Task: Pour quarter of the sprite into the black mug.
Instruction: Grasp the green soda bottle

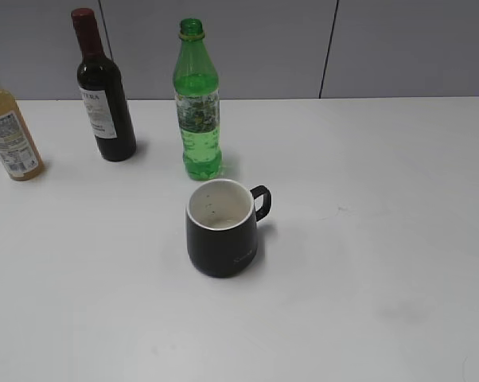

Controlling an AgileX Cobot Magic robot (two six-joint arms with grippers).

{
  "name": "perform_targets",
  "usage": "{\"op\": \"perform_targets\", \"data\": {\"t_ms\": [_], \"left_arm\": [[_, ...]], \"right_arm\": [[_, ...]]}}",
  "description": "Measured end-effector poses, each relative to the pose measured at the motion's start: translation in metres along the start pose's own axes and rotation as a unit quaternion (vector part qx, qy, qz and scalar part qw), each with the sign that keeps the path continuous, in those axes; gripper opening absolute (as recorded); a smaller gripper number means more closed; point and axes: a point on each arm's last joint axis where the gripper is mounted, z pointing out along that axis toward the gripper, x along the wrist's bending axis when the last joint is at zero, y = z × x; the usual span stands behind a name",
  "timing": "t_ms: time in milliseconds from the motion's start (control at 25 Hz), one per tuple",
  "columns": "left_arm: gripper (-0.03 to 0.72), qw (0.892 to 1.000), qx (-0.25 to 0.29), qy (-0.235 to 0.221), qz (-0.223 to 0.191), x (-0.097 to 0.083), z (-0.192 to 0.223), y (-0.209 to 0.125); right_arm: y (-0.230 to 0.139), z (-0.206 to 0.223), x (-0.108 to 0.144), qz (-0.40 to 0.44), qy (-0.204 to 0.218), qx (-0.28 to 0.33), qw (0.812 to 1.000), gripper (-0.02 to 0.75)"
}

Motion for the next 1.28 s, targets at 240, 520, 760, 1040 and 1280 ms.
{"op": "perform_targets", "data": {"t_ms": [240, 520, 760, 1040, 1280], "left_arm": [[0.237, 1.000, 0.000, 0.000, 0.000, 0.000, 0.000, 0.000], [0.237, 1.000, 0.000, 0.000, 0.000, 0.000, 0.000, 0.000], [0.237, 1.000, 0.000, 0.000, 0.000, 0.000, 0.000, 0.000], [0.237, 1.000, 0.000, 0.000, 0.000, 0.000, 0.000, 0.000], [0.237, 1.000, 0.000, 0.000, 0.000, 0.000, 0.000, 0.000]], "right_arm": [[-0.011, -0.021, 0.001, -0.002, -0.005, -0.092, 0.996, 0.520], [-0.012, -0.021, 0.001, -0.001, -0.004, -0.095, 0.995, 0.520], [-0.012, -0.021, 0.001, -0.001, -0.005, -0.095, 0.995, 0.601], [-0.012, -0.021, 0.001, -0.001, -0.004, -0.095, 0.995, 0.571], [-0.012, -0.021, 0.001, -0.001, -0.004, -0.095, 0.995, 0.496]]}}
